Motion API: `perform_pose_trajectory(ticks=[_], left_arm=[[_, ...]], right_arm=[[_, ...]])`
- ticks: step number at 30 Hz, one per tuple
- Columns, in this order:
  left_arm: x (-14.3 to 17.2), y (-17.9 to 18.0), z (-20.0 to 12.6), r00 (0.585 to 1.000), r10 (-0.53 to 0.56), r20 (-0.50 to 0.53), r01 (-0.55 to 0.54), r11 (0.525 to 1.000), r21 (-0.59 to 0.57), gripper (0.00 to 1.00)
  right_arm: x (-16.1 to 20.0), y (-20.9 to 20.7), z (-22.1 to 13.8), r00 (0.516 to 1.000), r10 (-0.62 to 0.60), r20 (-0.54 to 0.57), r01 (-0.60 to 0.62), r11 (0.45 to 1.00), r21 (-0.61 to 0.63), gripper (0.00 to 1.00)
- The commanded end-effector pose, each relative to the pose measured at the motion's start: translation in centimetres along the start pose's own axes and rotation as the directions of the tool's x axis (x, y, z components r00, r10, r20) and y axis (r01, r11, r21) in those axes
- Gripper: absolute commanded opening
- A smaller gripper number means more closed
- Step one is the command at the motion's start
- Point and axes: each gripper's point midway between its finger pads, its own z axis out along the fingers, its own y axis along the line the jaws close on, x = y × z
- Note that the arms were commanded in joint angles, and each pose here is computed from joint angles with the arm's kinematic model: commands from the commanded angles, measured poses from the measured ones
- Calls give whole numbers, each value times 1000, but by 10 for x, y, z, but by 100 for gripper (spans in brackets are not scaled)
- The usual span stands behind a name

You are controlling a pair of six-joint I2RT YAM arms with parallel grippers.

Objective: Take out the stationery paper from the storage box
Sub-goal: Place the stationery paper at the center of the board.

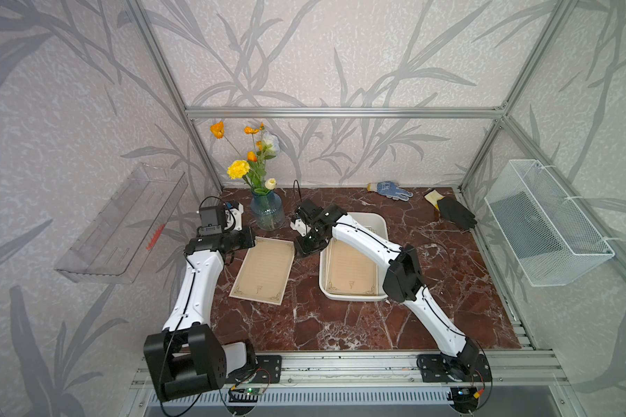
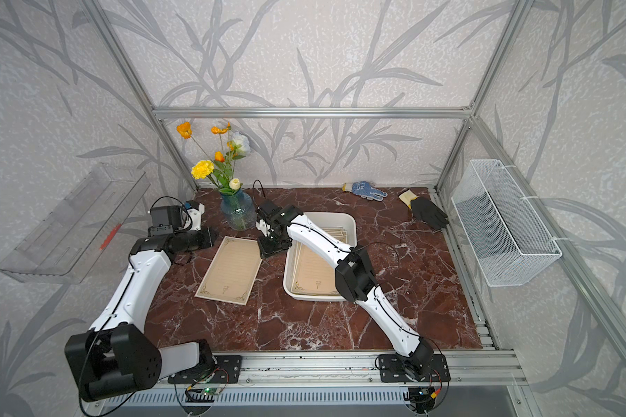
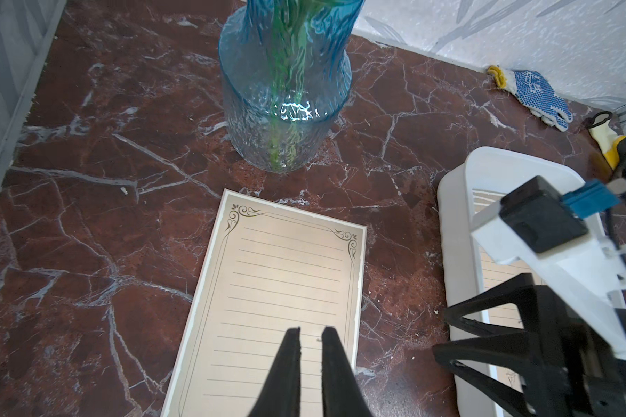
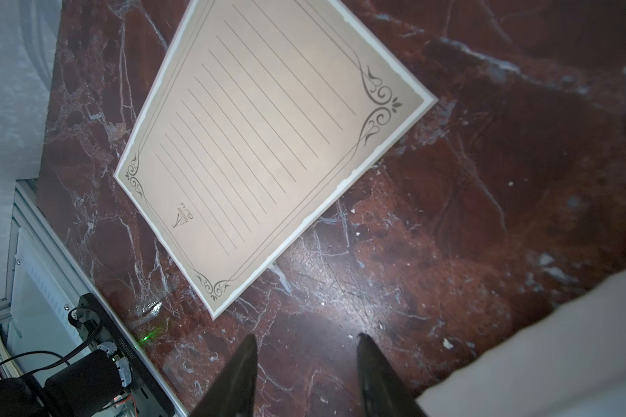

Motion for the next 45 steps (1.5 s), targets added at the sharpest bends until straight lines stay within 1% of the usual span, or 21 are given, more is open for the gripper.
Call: perform_pose_trajectory(ticks=[1,5,8,11,14,16,18,22,23,25,26,27,29,35,38,43,45], left_arm=[[-7,2,-8,998,5,60,-4,1000,-20,15],[-11,-8,-13,996,12,93,-13,1000,14,16],[-12,-19,-13,995,34,94,-38,999,39,16],[-13,-46,-16,989,107,104,-117,989,89,17],[-16,-84,-22,968,200,153,-223,964,146,21],[-20,-107,-27,957,222,187,-257,948,186,26],[-21,-125,-27,956,220,194,-261,940,222,29],[-13,-158,-13,965,218,144,-251,926,284,29],[-10,-163,-8,967,219,131,-248,924,291,29],[-5,-171,5,975,201,94,-220,931,290,29],[-3,-173,11,979,190,77,-204,935,291,30],[1,-176,18,983,175,55,-184,937,298,31],[7,-179,30,989,146,12,-143,943,301,35],[28,-186,63,990,104,-98,-71,954,292,37],[40,-189,77,985,95,-147,-51,959,280,38],[65,-186,97,960,77,-268,-11,971,241,39],[73,-186,103,951,70,-302,5,971,239,39]], right_arm=[[-7,16,-54,995,-63,73,61,998,28,46],[-8,19,-77,991,-88,100,83,995,53,46],[-7,22,-97,987,-110,121,102,993,66,46],[-3,21,-121,981,-131,142,118,988,99,46],[5,14,-147,976,-143,163,119,982,145,46],[12,2,-163,975,-132,181,100,979,178,46],[20,-12,-177,970,-114,213,69,976,208,47],[41,-53,-192,956,-41,290,-35,967,252,49],[46,-62,-195,951,-25,309,-59,964,259,51],[58,-81,-202,940,6,340,-113,949,295,60],[64,-88,-203,939,14,343,-129,941,313,61],[69,-96,-202,940,23,341,-144,932,334,64],[78,-108,-197,944,41,328,-165,918,360,68],[98,-137,-179,954,95,286,-215,878,427,68],[103,-149,-167,953,126,275,-240,870,431,68],[114,-167,-141,954,199,223,-278,865,418,68],[117,-173,-130,956,218,198,-284,860,423,68]])
